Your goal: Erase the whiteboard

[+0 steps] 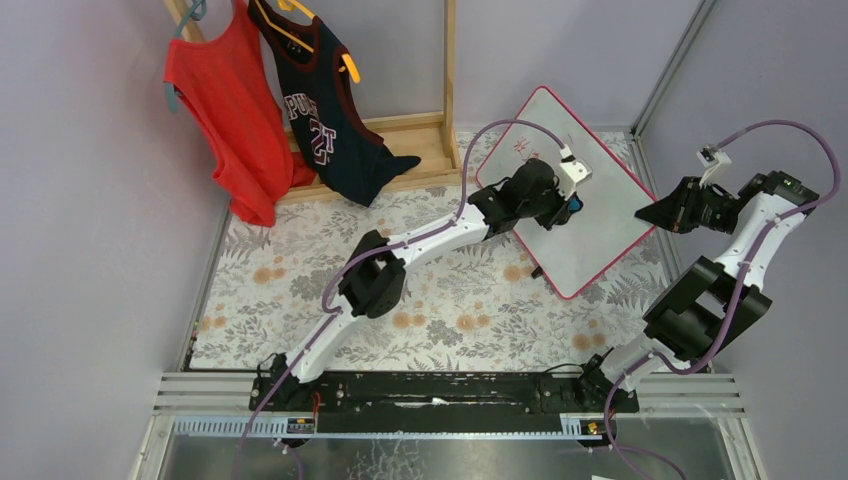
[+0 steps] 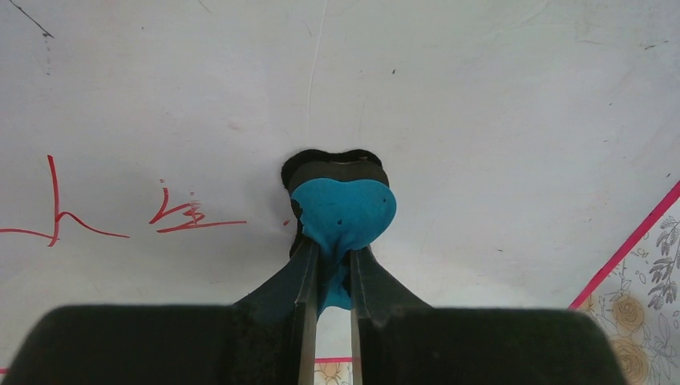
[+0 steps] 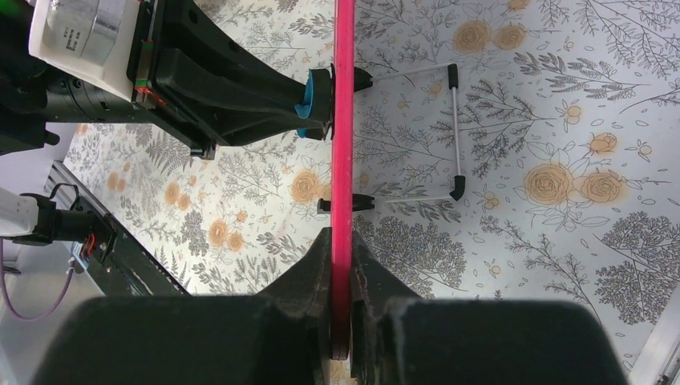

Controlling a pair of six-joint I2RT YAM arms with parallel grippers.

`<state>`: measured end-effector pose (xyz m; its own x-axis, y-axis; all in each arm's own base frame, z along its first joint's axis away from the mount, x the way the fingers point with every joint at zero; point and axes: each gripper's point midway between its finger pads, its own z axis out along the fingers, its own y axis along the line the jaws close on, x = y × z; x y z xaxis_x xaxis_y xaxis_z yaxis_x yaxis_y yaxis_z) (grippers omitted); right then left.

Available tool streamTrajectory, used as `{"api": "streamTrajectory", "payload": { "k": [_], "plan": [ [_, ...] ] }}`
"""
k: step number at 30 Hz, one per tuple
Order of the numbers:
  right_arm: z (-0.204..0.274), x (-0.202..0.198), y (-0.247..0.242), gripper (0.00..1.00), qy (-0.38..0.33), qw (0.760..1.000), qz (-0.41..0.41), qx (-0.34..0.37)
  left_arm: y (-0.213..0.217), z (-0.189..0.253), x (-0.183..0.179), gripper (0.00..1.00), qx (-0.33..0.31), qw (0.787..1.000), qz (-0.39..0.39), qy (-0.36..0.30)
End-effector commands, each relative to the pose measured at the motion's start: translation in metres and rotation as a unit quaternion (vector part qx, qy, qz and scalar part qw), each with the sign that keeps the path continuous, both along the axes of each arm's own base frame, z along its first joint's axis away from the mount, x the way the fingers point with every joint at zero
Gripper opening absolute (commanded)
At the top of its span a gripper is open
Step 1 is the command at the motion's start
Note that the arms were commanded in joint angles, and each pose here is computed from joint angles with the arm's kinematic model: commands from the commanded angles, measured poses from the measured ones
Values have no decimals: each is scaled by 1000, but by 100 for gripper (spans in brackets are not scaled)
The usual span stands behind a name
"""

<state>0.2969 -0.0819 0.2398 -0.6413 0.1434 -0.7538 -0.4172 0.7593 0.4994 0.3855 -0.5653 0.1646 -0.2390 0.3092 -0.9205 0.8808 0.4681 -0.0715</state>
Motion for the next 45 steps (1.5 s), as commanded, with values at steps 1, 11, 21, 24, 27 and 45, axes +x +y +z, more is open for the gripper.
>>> {"api": "streamTrajectory", "payload": {
  "k": [1,11,21,24,27,45],
  "plan": [
    [4,-13,21,0,-13,999,49,-15,-15,-22,-11,0,-11,999,-37,25],
    [7,-16,24,0,-17,998,52,-19,28,-27,51,0,13,1000,-9,-2],
    [3,-19,23,0,-12,998,55,-30,63,-18,99,0,-1,999,21,-26],
    [3,-19,23,0,-11,998,56,-31,70,-19,108,0,2,999,27,-39],
    [3,-20,24,0,-11,998,56,-32,75,-19,118,0,4,998,37,-49],
    [8,-20,23,0,-14,998,53,-36,3,-13,-5,0,-4,999,-48,-17]
  ]
}}
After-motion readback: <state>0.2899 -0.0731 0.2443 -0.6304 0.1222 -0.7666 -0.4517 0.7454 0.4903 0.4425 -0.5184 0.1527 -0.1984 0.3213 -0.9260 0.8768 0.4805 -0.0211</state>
